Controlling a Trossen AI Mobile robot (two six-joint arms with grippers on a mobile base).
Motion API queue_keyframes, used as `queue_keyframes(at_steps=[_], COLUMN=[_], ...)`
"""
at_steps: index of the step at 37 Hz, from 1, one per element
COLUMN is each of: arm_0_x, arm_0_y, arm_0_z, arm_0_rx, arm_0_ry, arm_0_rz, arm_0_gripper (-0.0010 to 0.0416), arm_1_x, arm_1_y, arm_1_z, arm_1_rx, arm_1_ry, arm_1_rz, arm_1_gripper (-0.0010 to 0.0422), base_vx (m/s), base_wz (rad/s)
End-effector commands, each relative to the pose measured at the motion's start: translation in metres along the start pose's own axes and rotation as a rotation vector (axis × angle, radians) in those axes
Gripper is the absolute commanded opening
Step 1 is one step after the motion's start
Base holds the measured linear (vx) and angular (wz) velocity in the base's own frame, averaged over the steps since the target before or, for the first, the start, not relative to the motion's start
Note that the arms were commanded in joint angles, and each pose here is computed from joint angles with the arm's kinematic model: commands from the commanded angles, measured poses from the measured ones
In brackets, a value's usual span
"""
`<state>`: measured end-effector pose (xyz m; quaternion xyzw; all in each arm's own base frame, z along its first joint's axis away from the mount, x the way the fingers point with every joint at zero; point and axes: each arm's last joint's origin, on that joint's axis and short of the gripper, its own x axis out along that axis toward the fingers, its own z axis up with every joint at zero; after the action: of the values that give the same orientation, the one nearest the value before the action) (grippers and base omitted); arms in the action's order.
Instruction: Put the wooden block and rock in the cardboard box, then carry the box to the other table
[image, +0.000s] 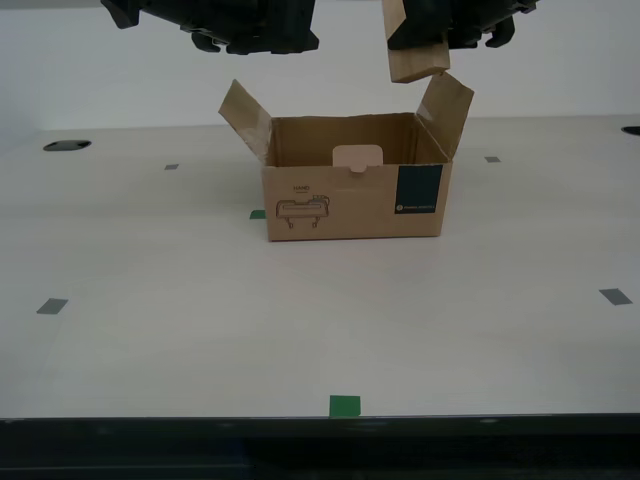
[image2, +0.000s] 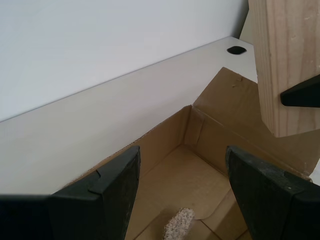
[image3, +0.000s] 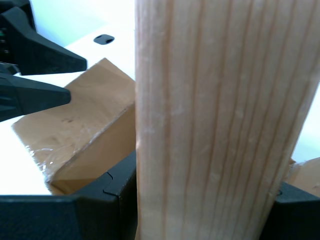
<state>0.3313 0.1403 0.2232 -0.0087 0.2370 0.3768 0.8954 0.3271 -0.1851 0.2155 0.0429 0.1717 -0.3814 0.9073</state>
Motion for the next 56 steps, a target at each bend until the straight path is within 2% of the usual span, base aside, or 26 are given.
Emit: queue_keyframes(at_steps=[1, 17, 26, 29, 33, 42, 48, 56], arm_0_x=[0.0, 0.0, 0.0, 0.0, 0.0, 0.0, -0.001, -0.003], arm_0_y=[0.0, 0.0, -0.001, -0.002, -0.002, -0.002, -0.001, -0.001], arm_0_z=[0.001, 0.001, 0.001, 0.001, 0.001, 0.001, 0.001, 0.009], arm_0_rx=[-0.003, 0.005, 0.011, 0.013, 0.013, 0.016, 0.077, 0.122], arm_0_ry=[-0.006, -0.005, -0.004, -0.004, -0.004, -0.004, -0.005, 0.064], arm_0_rz=[-0.004, -0.004, -0.045, -0.059, -0.059, -0.059, -0.06, -0.062], arm_0_gripper=[0.0131, 0.0325, 0.0394, 0.0403, 0.0395, 0.0396, 0.0396, 0.0396], arm_1_x=[0.0, 0.0, 0.0, 0.0, 0.0, 0.0, 0.001, 0.0], arm_1_y=[0.0, 0.0, 0.0, 0.0, 0.001, 0.001, 0.002, 0.004], arm_1_z=[0.001, 0.001, 0.001, 0.001, 0.001, 0.0, 0.007, 0.034], arm_1_rx=[0.0, 0.0, -0.016, -0.036, -0.044, -0.058, -0.184, -0.209], arm_1_ry=[-0.004, -0.005, -0.005, -0.005, -0.003, -0.003, 0.031, 0.111], arm_1_rz=[-0.003, -0.003, -0.003, 0.006, 0.052, 0.058, 0.06, 0.081], arm_1_gripper=[0.0226, 0.0226, 0.0227, 0.0227, 0.0227, 0.0241, 0.0272, 0.0319], base_vx=[0.0, 0.0, 0.0, 0.0, 0.0, 0.0, 0.0, 0.0], base_wz=[0.0, 0.0, 0.0, 0.0, 0.0, 0.0, 0.0, 0.0])
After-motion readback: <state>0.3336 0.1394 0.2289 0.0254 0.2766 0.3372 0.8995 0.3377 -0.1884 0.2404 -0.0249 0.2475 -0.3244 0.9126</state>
